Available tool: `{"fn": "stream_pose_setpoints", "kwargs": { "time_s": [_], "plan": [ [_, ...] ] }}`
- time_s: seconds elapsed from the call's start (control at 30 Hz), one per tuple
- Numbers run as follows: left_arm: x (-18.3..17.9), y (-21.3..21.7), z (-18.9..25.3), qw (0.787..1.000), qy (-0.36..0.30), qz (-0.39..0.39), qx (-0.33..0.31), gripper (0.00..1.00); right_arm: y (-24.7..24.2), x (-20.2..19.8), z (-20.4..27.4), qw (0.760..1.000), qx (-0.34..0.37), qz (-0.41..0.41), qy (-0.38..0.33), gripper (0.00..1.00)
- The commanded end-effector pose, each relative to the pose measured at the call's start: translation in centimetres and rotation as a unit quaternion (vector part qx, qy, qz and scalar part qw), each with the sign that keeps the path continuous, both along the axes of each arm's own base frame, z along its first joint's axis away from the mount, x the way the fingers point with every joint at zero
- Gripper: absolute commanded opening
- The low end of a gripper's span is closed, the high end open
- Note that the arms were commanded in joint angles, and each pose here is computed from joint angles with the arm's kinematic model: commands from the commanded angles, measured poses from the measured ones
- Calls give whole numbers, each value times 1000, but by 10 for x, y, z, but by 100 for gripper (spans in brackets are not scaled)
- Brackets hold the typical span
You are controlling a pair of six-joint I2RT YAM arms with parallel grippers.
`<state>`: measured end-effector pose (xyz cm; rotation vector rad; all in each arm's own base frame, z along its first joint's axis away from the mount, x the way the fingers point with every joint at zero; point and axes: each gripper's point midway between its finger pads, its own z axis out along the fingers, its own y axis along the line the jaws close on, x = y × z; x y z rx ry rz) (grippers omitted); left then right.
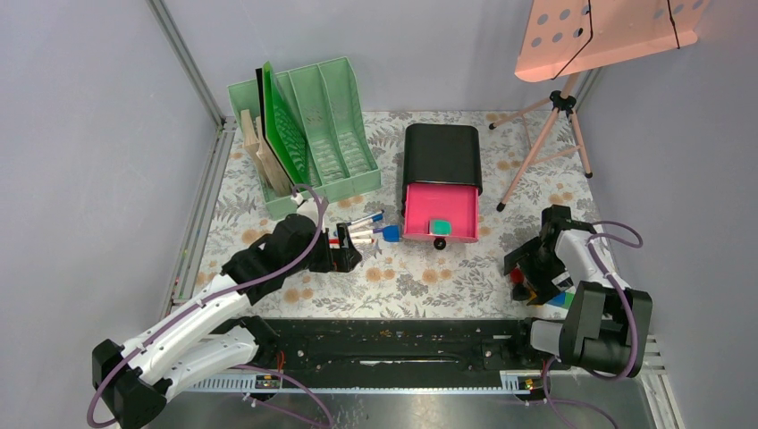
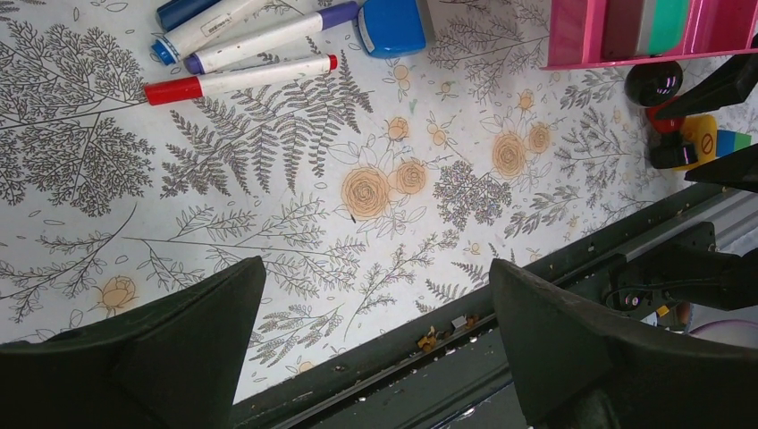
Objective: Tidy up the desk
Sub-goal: Pick up the stationery from the center of the board.
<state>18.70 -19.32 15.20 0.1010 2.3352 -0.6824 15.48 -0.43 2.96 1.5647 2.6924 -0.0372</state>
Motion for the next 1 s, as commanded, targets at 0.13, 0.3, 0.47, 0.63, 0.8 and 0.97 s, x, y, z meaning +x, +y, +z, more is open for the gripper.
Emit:
{"fn": "stream_pose_setpoints", "kwargs": {
  "time_s": [0.13, 0.3, 0.47, 0.63, 0.8, 0.97],
  "plan": [
    [1, -3, 2, 1000, -6, -3, -13, 99, -10, 19, 3, 1000, -4, 1, -30, 99],
    [0, -2, -1, 1000, -4, -3, -11, 99, -10, 23, -4, 1000, 3, -1, -30, 99],
    [-1, -2, -2, 1000, -3, -2, -13, 99, 2, 27, -14, 998, 40, -19, -34, 98],
    [-2, 1, -2, 1000, -3, 1, -11, 99, 6, 31, -18, 997, 51, -26, -46, 94],
    [-2, 2, -2, 1000, -5, 3, -10, 99, 5, 36, -20, 997, 50, -14, -54, 87],
    [-3, 2, -3, 1000, -3, 4, -10, 99, 5, 42, -21, 997, 58, 12, -49, 85]
  ]
}}
